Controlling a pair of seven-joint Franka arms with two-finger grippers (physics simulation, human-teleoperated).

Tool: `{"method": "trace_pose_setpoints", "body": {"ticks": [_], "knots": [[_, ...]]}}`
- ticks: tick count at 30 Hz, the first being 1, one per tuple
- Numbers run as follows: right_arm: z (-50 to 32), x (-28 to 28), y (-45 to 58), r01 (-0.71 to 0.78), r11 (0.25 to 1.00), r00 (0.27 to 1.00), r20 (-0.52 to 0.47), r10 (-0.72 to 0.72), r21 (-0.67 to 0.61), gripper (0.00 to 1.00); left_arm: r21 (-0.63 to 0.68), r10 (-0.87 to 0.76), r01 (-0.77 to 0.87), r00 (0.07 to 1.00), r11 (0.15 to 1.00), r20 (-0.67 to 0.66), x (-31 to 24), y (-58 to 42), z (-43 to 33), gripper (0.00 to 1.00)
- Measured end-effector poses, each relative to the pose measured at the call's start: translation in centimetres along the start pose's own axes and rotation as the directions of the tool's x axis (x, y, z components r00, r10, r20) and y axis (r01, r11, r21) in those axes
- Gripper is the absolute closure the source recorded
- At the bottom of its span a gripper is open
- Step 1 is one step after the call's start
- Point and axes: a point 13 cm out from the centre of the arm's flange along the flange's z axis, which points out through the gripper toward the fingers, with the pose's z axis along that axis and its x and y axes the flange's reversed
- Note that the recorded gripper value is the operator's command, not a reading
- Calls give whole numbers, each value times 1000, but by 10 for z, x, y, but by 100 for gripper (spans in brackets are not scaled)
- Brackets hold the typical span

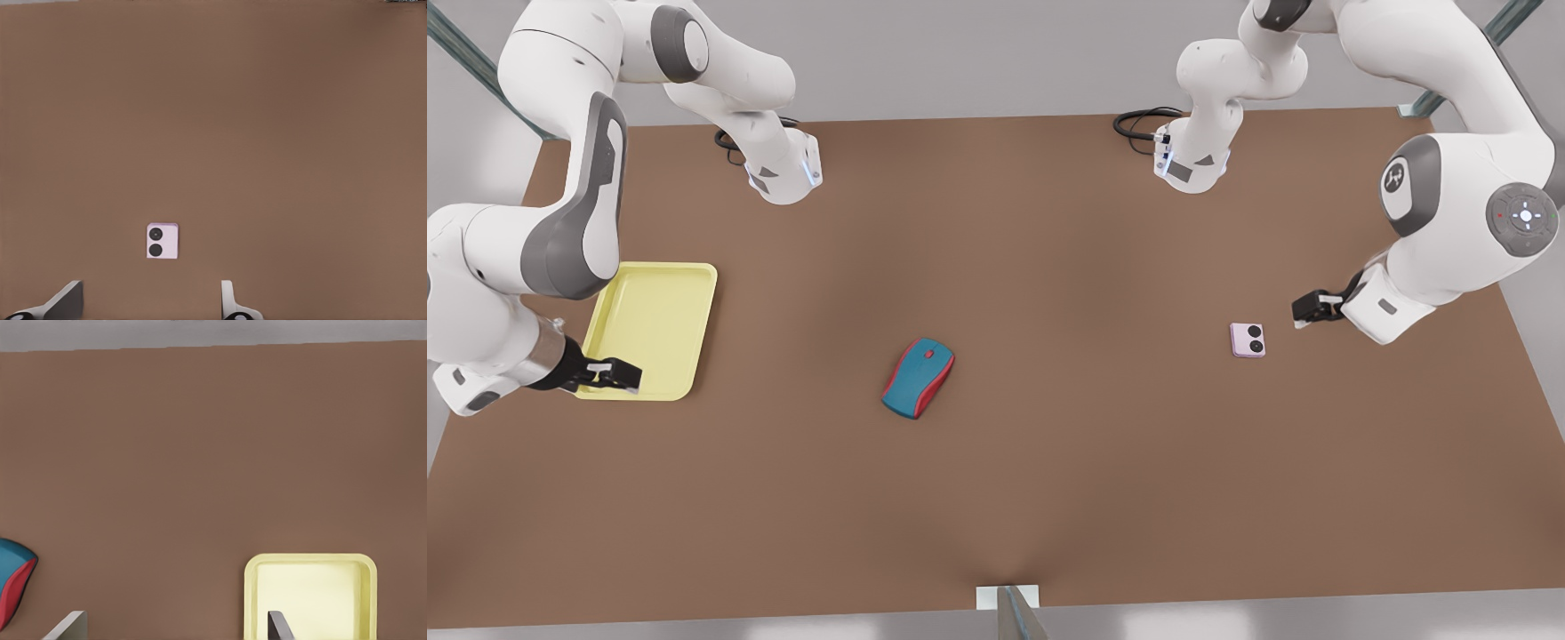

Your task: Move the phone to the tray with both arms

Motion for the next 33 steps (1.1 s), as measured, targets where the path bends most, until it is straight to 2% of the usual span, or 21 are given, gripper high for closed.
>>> {"method": "trace_pose_setpoints", "body": {"ticks": [3, 5, 8, 16, 24, 33], "knots": [[-1, -2, 0, 3, 1000, 1000, 10, -3, 0, 0, -3, 8, -8, 1000, 1000, -11, -6, 1, 18, 0], [-2, -3, 0, 3, 1000, 1000, 15, -3, 1, 0, 1, 18, -18, 995, 1000, -99, 8, 2, 89, 0], [-2, -5, 0, 6, 1000, 1000, 20, -6, 1, 0, 10, 12, -11, 988, 1000, -153, 37, 24, 172, 0], [-3, -6, 0, 10, 1000, 1000, 24, -10, 1, 0, 4, 25, -25, 998, 1000, -65, 81, 64, 308, 0], [-3, -6, 0, 12, 1000, 1000, 26, -12, 1, 0, -35, 75, -75, 997, 997, 13, 82, 73, 375, 0], [-3, -6, 0, 14, 1000, 1000, 26, -14, 1, 0, -55, 82, -80, 996, 995, 38, 94, 82, 405, 0]]}}
